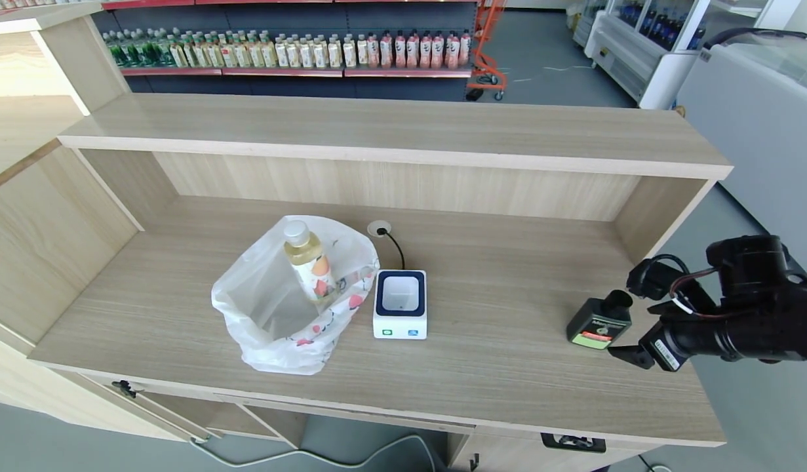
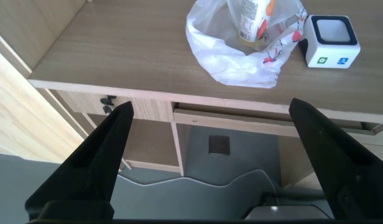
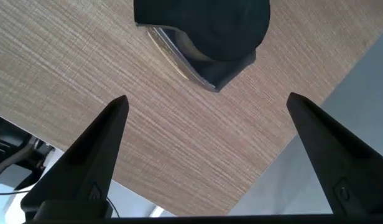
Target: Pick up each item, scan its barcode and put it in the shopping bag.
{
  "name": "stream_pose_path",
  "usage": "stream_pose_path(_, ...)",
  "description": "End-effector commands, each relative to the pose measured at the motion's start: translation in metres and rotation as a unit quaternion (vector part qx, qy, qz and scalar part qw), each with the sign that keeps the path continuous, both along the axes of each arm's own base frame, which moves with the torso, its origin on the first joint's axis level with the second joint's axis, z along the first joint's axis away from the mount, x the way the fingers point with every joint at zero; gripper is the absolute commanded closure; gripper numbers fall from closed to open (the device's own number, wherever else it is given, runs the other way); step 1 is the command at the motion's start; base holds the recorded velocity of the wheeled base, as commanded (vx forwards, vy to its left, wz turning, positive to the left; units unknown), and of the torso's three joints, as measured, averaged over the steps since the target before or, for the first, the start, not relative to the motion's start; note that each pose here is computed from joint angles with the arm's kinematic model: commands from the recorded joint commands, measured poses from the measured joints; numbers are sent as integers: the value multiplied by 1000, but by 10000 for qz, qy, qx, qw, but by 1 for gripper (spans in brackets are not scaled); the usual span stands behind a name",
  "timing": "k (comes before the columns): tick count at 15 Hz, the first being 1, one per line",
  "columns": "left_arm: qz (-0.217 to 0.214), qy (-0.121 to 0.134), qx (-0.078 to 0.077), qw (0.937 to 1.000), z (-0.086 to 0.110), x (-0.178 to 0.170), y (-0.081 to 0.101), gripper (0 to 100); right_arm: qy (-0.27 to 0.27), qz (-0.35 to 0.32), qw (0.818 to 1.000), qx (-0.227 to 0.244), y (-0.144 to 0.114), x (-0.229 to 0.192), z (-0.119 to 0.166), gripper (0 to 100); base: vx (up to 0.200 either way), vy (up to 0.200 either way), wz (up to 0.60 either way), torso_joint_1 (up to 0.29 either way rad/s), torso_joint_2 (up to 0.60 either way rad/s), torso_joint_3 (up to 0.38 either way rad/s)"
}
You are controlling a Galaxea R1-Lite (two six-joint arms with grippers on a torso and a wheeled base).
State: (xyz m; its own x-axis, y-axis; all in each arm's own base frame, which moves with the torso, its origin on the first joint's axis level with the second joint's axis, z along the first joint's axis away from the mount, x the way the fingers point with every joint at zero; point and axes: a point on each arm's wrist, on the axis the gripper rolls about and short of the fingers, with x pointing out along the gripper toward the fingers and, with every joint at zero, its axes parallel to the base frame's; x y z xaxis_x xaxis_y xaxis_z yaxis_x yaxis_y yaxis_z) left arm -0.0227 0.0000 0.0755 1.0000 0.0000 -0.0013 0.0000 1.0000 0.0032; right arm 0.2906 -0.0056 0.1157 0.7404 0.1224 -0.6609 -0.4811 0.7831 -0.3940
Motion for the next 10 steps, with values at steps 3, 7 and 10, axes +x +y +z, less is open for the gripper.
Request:
stream_pose_path(3,0,-6,-1,10000,0,0,0,0,-122,341,9993,110,14,20,-15,0,0,0,0,0,0,0)
stream_pose_path(7,0,-6,-1,10000,0,0,0,0,-77,475,9986,207,16,33,-27,0,0,0,0,0,0,0)
stream_pose_path(10,-8,1,-1,10000,0,0,0,0,-65,657,9972,359,17,42,-32,0,0,0,0,0,0,0)
